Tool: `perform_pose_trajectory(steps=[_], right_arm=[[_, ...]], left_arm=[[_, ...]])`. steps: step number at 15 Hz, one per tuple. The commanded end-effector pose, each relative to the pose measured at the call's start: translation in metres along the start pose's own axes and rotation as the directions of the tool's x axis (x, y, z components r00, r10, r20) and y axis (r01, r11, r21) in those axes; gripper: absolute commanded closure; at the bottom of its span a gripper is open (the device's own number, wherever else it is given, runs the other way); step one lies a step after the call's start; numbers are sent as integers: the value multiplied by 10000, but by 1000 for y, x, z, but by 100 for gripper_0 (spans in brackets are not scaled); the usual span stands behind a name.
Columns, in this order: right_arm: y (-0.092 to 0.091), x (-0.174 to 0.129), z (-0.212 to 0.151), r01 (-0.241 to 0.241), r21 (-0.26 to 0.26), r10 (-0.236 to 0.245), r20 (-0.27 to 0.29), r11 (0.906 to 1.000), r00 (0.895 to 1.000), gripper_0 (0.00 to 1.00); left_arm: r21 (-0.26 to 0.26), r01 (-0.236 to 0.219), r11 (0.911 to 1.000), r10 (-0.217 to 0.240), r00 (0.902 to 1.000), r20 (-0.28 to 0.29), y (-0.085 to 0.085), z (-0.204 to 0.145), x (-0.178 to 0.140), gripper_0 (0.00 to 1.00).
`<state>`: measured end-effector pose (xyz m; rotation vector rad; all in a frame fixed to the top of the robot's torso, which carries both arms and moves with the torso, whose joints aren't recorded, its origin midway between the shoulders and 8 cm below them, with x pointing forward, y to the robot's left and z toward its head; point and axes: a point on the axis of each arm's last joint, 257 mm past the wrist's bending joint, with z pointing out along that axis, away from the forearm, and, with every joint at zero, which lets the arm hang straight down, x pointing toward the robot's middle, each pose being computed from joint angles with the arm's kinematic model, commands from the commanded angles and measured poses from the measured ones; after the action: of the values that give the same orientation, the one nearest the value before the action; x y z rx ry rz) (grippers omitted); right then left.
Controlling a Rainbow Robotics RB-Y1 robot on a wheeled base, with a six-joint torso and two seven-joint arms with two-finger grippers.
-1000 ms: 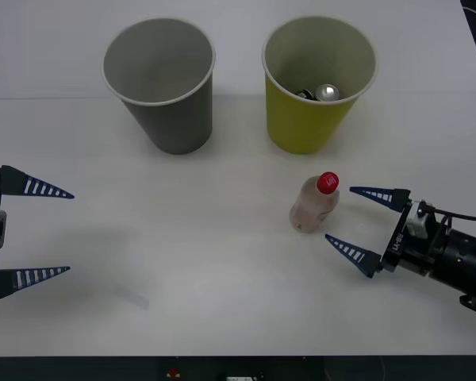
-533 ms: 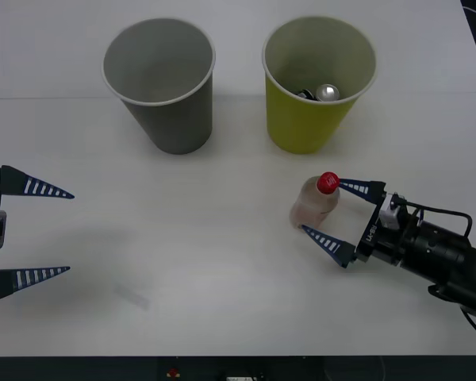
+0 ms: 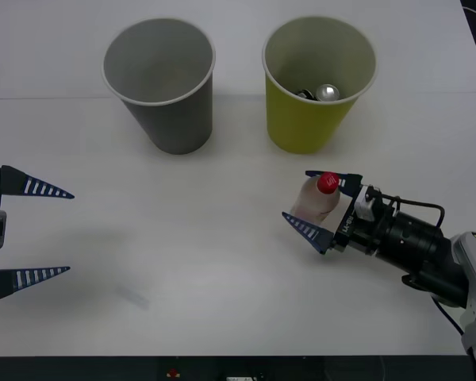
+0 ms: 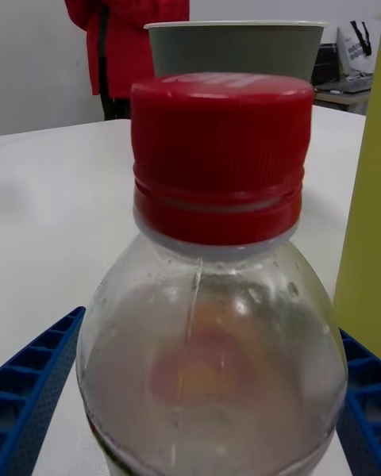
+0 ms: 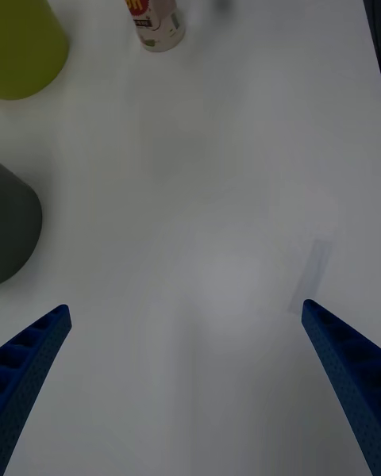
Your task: Put the can into the green bin and the plastic bottle into the gray bin
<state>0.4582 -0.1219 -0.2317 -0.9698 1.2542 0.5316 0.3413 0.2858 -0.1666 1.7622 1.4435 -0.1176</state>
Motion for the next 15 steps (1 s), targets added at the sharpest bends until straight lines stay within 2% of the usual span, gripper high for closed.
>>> perform_pose_trajectory(steps=[1,7,9,10,11,14,15], right_arm=[[-3,0,1,133,82,-132,-19,9999,9999,97],[-5,0,2,81,144,-81,-22,9999,10000,100],[-4,3,1,-54,94,56,-157,9999,9999,100],[-5,4,0,25,35,-24,-278,10000,9996,100],[-7,4,-4,282,-140,-290,-615,9995,9977,100],[-15,-8,-24,314,-375,-365,-1430,9988,9891,100],[-18,-17,-34,283,-449,-363,-1898,9986,9811,100]], left_arm=[[0,0,10000,0,10000,0,0,0,0,0],[0,0,10000,0,10000,0,0,0,0,0],[0,0,10000,0,10000,0,0,0,0,0],[0,0,10000,0,10000,0,0,0,0,0],[0,0,10000,0,10000,0,0,0,0,0],[0,0,10000,0,10000,0,0,0,0,0],[0,0,10000,0,10000,0,0,0,0,0]])
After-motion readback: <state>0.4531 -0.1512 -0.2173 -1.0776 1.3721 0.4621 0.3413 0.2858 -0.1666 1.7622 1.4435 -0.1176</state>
